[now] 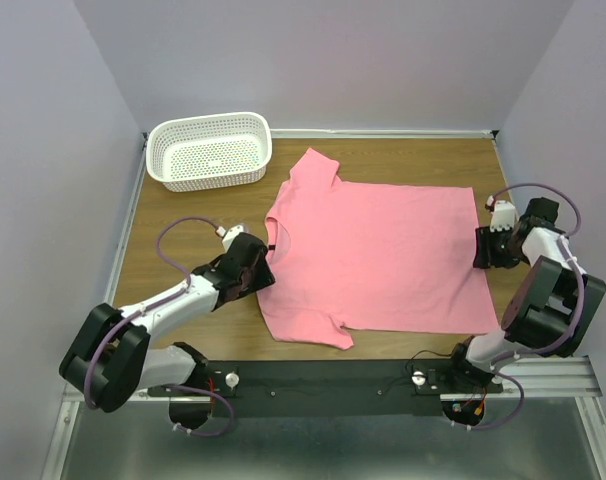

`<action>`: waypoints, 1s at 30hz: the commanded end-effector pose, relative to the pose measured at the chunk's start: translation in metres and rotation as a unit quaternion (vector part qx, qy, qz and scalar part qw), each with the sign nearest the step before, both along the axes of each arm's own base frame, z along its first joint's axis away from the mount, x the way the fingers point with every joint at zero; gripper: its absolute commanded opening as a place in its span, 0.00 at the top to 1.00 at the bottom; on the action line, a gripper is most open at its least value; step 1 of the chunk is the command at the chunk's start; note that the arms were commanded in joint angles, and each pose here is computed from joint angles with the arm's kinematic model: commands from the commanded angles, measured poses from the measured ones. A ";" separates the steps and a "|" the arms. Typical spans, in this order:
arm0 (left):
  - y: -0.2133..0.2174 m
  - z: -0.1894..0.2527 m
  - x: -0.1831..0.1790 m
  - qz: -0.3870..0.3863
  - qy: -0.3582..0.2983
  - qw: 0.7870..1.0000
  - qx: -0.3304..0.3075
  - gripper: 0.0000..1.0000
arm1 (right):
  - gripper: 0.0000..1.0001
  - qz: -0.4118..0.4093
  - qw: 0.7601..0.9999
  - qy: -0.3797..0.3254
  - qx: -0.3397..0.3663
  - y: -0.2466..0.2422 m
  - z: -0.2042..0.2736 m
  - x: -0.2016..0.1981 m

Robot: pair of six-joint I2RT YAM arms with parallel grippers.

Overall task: Fold and stack the t-shirts
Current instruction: Flatten the tshirt out

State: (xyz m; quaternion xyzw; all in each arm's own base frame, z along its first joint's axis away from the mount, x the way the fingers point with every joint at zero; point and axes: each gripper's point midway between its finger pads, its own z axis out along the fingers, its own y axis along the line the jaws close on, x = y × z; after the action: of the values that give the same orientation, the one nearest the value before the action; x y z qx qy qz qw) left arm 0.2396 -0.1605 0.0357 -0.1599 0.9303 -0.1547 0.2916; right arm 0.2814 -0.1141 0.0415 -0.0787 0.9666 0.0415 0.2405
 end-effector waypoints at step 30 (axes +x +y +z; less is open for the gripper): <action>-0.054 0.193 0.082 -0.193 -0.344 0.918 -0.035 0.35 | 0.85 -0.027 0.991 0.110 -0.070 -0.081 -0.050 -0.115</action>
State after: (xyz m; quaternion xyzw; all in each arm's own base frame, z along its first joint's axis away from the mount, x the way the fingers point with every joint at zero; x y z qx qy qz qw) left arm 0.2906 -0.1984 0.1829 0.0092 0.8227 -0.2797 0.4948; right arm 0.2090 -0.1929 0.0141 -0.0483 0.9760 -0.0351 0.2095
